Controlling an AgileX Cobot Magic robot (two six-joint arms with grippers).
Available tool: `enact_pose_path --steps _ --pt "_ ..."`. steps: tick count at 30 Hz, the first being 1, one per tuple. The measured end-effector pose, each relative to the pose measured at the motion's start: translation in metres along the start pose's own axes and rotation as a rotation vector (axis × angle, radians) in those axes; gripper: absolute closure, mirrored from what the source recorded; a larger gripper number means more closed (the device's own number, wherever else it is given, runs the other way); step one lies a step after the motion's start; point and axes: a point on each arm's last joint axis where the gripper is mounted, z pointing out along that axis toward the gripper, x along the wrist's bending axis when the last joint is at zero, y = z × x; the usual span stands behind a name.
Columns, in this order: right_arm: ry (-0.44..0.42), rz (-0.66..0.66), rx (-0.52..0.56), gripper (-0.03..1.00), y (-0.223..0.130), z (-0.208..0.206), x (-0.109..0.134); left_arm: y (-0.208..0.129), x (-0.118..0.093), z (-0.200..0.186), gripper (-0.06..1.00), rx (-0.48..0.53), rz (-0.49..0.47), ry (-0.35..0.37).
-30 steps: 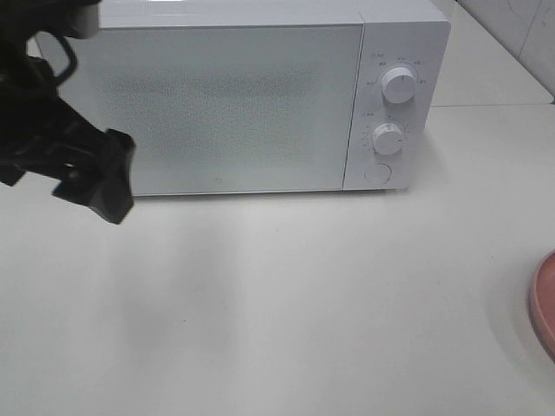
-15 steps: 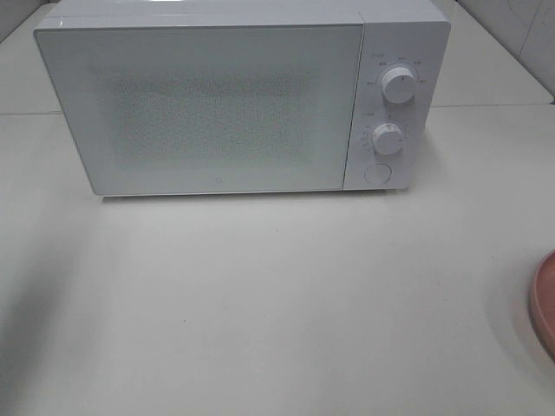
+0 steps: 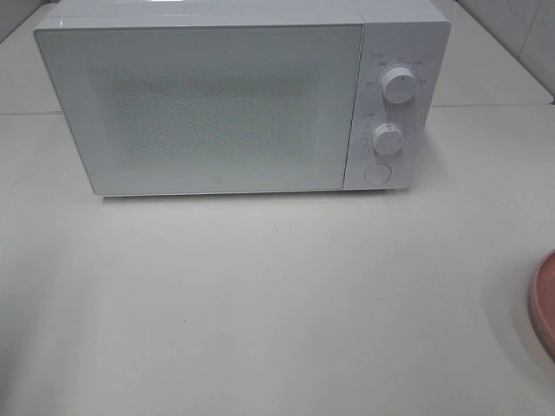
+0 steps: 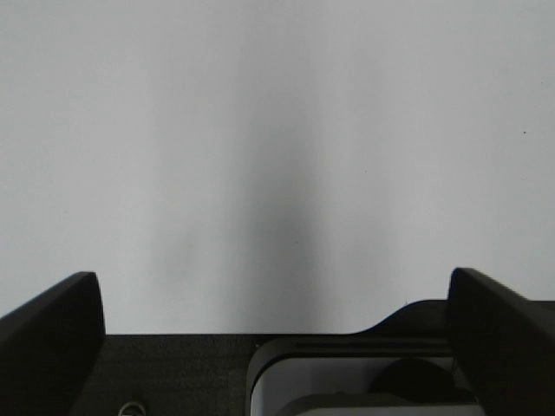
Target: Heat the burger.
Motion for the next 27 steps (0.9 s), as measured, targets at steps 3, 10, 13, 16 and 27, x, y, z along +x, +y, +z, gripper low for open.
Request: enact_pose_path --steps 3,10,13,16,27 --pt "0.0 0.0 0.0 0.21 0.0 0.0 0.0 -0.014 0.0 -0.006 -0.04 -0.058 0.014 0.01" --pt "0.0 0.0 0.0 0.21 0.0 0.0 0.0 -0.041 0.001 -0.029 -0.04 -0.225 0.02 0.055" --pt "0.0 0.0 0.0 0.21 0.0 0.0 0.0 -0.053 0.002 -0.041 -0.04 -0.328 0.026 0.079" --pt "0.0 0.0 0.0 0.21 0.0 0.0 0.0 -0.067 0.002 -0.052 -0.04 -0.438 0.032 0.1" --pt "0.0 0.0 0.0 0.21 0.0 0.0 0.0 -0.097 0.001 -0.067 -0.04 -0.643 0.045 0.115"
